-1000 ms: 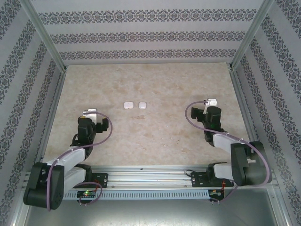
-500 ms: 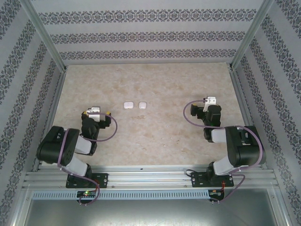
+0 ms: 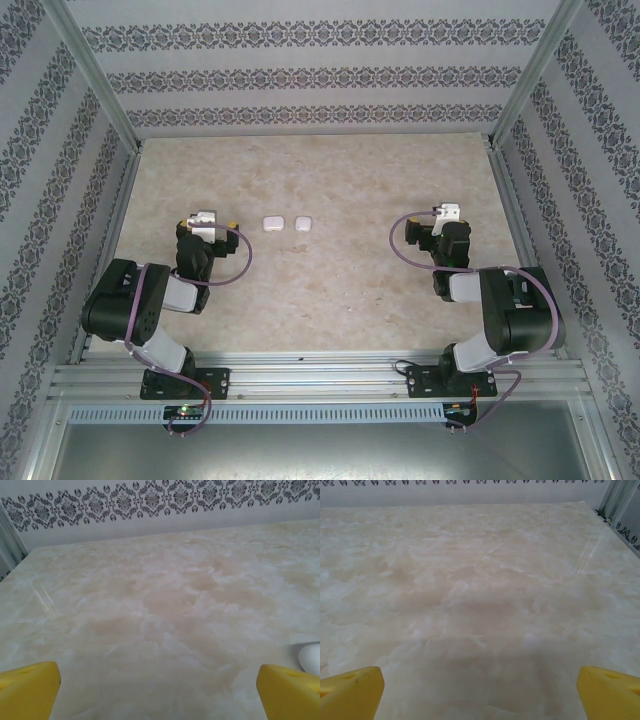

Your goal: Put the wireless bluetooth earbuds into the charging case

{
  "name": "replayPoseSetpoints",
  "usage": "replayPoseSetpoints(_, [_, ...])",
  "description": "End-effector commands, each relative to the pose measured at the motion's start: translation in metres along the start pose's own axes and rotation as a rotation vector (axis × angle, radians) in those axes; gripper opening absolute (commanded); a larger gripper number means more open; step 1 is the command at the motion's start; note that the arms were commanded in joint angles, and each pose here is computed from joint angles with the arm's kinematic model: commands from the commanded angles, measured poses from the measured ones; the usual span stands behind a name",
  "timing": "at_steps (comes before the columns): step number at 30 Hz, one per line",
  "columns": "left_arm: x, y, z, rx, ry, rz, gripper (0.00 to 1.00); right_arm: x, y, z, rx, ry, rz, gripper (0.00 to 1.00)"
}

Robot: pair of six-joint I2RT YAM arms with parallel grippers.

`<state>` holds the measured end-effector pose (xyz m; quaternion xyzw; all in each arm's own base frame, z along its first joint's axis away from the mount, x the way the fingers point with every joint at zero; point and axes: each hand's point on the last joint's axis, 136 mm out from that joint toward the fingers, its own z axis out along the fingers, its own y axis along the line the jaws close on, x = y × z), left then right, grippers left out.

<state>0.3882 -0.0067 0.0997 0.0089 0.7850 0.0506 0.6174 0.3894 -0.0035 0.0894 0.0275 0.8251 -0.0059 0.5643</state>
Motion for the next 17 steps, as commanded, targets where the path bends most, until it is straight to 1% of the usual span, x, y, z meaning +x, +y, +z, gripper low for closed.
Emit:
replayPoseSetpoints(1, [0.0051, 0.0021, -0.0016, 0.004, 0.02, 0.015, 1.0, -0.0174, 0.0033, 0.0015, -0.008, -0.053, -0.016, 0.98])
replayPoseSetpoints(17, [0.0055, 0.0031, 0.0005, -0.005, 0.031, 0.012, 1.0, -0.0173, 0.0038, 0.0014, -0.013, -0.053, -0.017, 0.98])
